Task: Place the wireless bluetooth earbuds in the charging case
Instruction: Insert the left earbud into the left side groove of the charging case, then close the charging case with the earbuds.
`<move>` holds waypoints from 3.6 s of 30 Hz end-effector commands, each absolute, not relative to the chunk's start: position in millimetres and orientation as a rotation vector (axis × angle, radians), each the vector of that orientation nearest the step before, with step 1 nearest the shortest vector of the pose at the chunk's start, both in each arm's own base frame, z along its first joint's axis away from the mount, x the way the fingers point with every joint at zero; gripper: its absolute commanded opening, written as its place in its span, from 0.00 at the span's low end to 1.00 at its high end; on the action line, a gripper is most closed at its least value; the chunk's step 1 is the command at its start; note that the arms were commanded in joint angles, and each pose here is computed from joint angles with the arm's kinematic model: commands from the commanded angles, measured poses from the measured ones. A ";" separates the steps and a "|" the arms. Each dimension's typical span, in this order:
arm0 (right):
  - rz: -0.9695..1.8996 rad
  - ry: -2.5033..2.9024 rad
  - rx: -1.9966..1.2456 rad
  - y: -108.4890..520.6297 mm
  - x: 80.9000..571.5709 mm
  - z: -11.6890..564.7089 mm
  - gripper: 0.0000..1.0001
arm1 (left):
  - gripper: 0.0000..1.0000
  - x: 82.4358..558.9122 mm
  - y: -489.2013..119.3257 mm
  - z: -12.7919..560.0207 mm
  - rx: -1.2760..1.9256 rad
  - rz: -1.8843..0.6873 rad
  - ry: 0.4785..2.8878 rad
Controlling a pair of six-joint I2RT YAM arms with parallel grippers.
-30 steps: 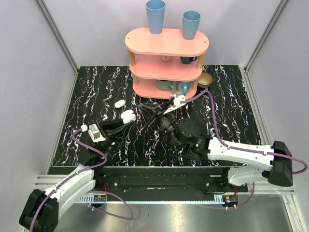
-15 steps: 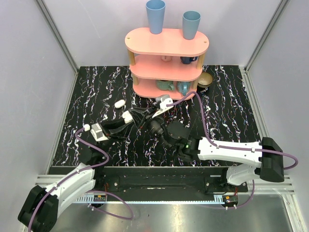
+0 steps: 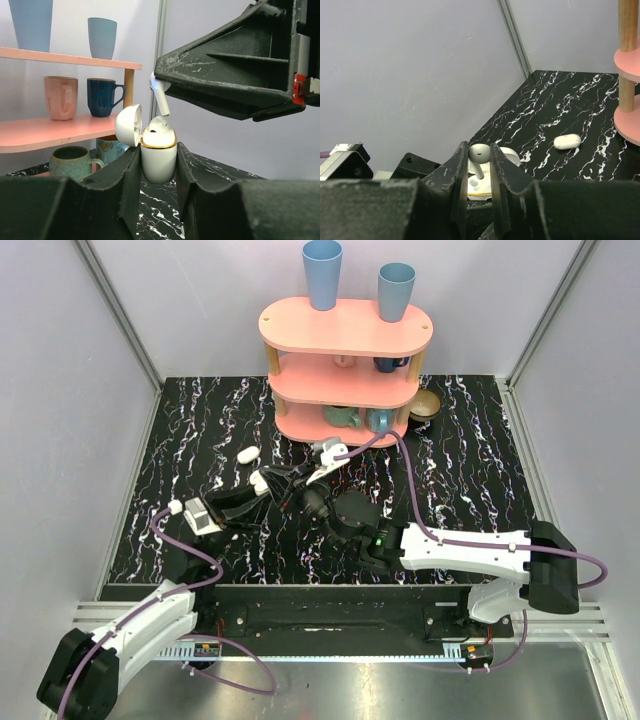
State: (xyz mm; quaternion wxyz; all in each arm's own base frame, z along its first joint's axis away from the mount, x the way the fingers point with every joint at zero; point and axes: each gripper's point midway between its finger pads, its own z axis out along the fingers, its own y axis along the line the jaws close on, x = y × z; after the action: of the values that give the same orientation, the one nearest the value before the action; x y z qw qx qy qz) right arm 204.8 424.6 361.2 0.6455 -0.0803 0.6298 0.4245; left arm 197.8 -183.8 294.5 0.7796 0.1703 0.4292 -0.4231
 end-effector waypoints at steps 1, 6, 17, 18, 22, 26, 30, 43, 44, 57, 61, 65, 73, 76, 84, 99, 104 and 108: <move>1.029 1.399 -0.148 430.0 199.5 383.9 0.00 | 0.00 179.0 -169.7 321.6 0.348 -0.889 0.759; 1.051 1.428 -0.151 436.0 197.1 377.8 0.00 | 0.00 179.0 -168.7 320.8 0.345 -0.884 0.759; 1.066 1.448 -0.156 441.1 195.6 369.3 0.00 | 0.00 179.3 -168.3 321.0 0.342 -0.883 0.760; 1.062 1.451 -0.158 441.6 196.5 367.6 0.00 | 0.00 179.0 -168.5 320.9 0.343 -0.885 0.760; 1.063 1.458 -0.161 443.5 196.3 363.8 0.00 | 0.00 178.7 -168.0 321.6 0.341 -0.884 0.757; 1.072 1.457 -0.163 445.9 195.3 363.3 0.00 | 0.00 178.8 -167.8 321.7 0.340 -0.884 0.757; 1.074 1.452 -0.159 445.8 196.1 364.3 0.00 | 0.00 178.8 -167.4 322.1 0.339 -0.882 0.755; 1.049 1.487 -0.194 448.6 187.3 343.7 0.00 | 0.00 179.0 -158.4 326.2 0.287 -0.869 0.738; 1.042 1.493 -0.188 447.9 187.8 341.8 0.00 | 0.00 178.2 -157.4 327.6 0.284 -0.868 0.732; 1.019 1.503 -0.218 444.7 186.2 331.2 0.03 | 0.00 177.6 -153.9 330.8 0.269 -0.860 0.720; 1.004 1.501 -0.214 440.6 188.0 331.3 0.13 | 0.00 178.3 -154.5 329.8 0.271 -0.859 0.724; 1.004 1.490 -0.220 439.6 187.4 335.4 0.24 | 0.00 178.9 -156.3 327.9 0.279 -0.861 0.731; 1.076 1.445 -0.215 435.1 179.6 361.8 0.44 | 0.00 179.7 -159.9 325.1 0.298 -0.864 0.743; 1.086 1.433 -0.213 434.1 178.7 367.9 0.49 | 0.00 179.5 -160.5 324.7 0.300 -0.866 0.744; 1.165 1.364 -0.275 434.2 164.3 397.2 0.72 | 0.00 182.6 -162.8 319.8 0.309 -0.863 0.770; 1.167 1.347 -0.315 420.6 156.9 419.9 0.96 | 0.00 182.4 -168.4 314.1 0.346 -0.865 0.791; 1.092 1.448 -0.248 410.5 174.3 410.7 1.00 | 0.00 181.5 -170.3 312.4 0.362 -0.866 0.794; 1.035 1.612 -0.169 396.2 205.7 393.9 1.00 | 0.00 182.9 -171.5 309.2 0.372 -0.857 0.810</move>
State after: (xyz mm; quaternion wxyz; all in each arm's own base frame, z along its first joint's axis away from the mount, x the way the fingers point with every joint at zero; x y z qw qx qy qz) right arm 176.0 421.0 383.1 0.5922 -0.1255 0.6477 0.4627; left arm 195.4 -174.7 302.5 0.7989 0.1588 0.4132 -0.4072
